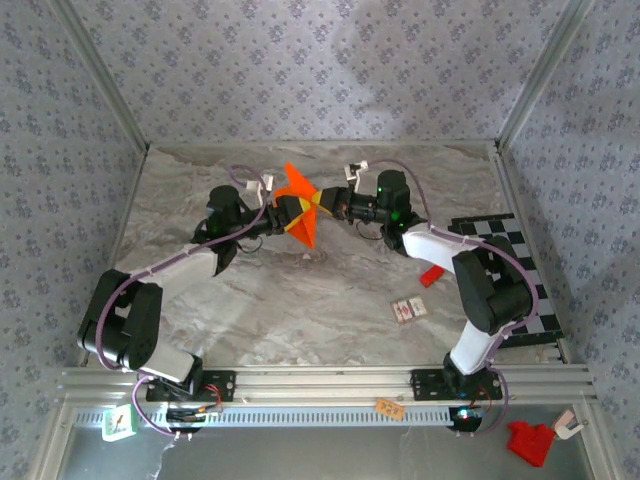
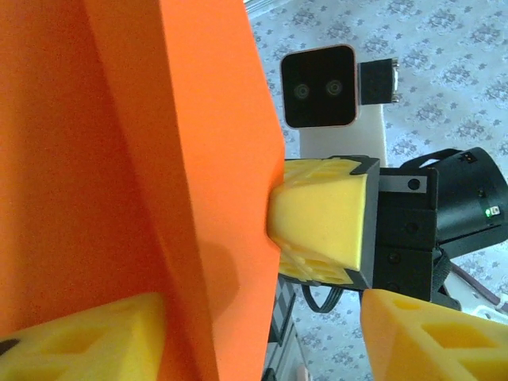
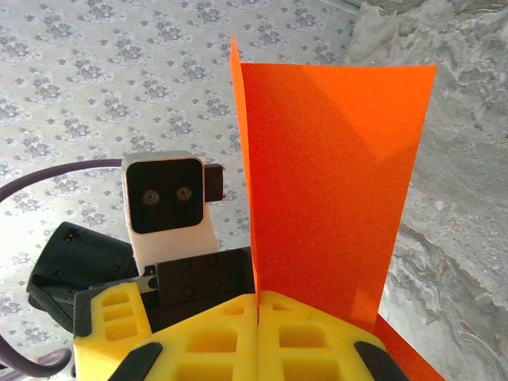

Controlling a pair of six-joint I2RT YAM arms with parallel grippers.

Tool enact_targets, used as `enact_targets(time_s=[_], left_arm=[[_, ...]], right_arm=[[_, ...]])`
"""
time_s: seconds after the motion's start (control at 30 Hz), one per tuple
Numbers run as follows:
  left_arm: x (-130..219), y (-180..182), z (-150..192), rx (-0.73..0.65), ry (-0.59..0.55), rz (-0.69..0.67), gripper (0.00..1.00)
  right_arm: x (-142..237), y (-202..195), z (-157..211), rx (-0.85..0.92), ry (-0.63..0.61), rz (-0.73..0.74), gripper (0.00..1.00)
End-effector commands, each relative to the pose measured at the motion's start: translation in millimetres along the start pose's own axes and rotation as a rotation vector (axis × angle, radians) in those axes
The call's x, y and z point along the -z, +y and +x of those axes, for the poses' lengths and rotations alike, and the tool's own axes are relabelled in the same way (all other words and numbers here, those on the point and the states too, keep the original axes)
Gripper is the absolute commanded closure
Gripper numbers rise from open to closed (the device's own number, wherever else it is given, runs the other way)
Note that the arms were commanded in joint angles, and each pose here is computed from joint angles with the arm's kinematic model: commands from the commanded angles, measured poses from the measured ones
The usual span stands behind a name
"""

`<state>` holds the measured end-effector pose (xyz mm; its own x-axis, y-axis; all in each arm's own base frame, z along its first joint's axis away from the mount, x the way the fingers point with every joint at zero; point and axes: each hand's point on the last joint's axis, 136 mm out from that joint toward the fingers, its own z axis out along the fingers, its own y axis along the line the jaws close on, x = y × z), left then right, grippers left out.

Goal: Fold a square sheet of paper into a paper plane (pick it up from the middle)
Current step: Turn over the paper at the center of the table.

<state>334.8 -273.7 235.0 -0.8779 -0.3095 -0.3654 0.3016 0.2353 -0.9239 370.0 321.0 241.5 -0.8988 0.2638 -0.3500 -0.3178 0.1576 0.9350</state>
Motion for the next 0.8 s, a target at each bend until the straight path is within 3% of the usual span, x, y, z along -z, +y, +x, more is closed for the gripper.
enact_targets(time_s=[0.0,0.33,0.77], left_arm=[[-1,-31,-6,-0.085,-0.005,0.098,0.4],[-4,-27,-10,-0.059,-0.025,0.095,0.61],[-8,-16,-12,-0.036,-0.022,0.059,0.71]], right_arm=[[7,20,-3,0.012,-0.008,-0.061,0.94],[11,21,-5,0.012,-0.022,-0.068,0.93],[12,21,-4,0.007,-0.017,-0.069,0.9]])
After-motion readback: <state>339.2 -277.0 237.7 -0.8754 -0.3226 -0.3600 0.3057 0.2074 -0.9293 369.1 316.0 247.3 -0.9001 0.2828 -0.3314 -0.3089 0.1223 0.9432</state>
